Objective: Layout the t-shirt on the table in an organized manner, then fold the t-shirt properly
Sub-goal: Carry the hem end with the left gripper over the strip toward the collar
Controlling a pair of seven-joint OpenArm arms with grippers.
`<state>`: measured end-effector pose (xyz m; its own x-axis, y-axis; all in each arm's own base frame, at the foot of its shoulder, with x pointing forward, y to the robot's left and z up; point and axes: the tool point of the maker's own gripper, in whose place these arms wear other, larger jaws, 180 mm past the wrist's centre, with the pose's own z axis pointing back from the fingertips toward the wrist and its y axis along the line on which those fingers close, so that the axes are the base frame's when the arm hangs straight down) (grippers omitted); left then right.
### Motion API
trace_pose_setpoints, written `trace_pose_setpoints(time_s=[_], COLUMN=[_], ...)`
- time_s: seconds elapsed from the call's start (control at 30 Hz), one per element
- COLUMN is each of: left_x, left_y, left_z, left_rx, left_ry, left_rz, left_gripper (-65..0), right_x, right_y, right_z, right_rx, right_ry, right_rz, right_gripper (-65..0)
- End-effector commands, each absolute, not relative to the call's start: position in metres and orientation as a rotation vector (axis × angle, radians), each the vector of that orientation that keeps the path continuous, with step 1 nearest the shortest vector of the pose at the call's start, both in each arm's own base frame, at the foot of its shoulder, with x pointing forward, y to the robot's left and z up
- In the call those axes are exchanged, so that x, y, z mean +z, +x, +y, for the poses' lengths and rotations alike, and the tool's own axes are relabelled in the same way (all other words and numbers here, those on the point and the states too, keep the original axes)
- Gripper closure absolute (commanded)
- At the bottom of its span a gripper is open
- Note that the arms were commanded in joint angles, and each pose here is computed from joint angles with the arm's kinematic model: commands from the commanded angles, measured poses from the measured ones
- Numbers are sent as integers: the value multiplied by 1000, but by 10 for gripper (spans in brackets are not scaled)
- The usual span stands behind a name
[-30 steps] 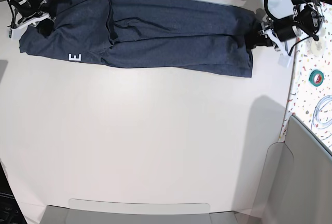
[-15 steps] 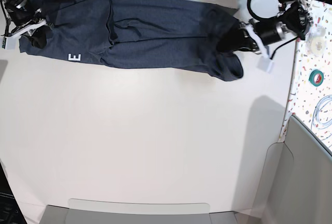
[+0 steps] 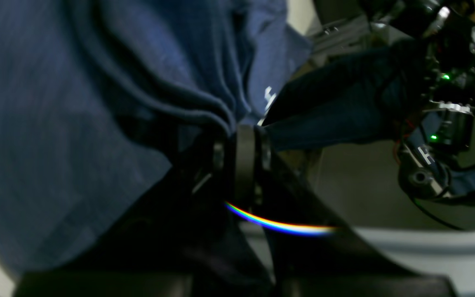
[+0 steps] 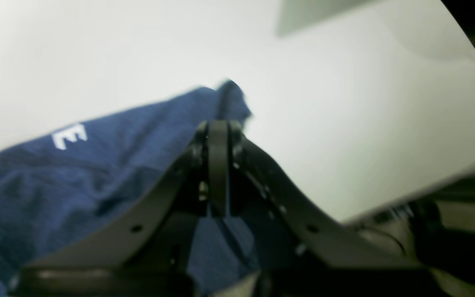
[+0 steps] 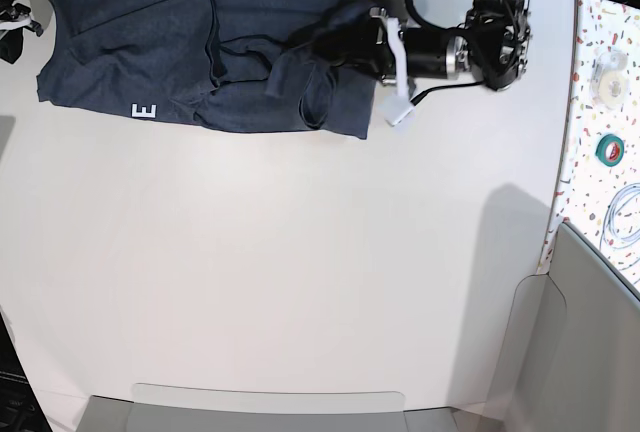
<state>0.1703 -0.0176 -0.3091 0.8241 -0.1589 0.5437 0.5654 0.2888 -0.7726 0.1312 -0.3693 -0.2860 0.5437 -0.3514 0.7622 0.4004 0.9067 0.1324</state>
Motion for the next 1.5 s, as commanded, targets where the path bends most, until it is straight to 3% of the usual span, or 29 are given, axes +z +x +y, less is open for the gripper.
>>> trace_pose_setpoints(time_s=[0.0,0.47,1.47], left_x=[-294,-269,-267], left_y=[174,200,183], left_z=[-28,-44,-81], left_rx=[-525,-647,-831], left_ry=[-1233,-1235,-1235], left_rz=[-435,-512,-456], left_gripper=[0,0,0], right_x=[-275,-292,-300], right_y=[135,126,124], right_z=[-372,-379,-380], right_rx=[-423,-450,-470], right_ry=[-74,-102,-88], right_rz=[-926,-858,-845], right_gripper=[0,0,0])
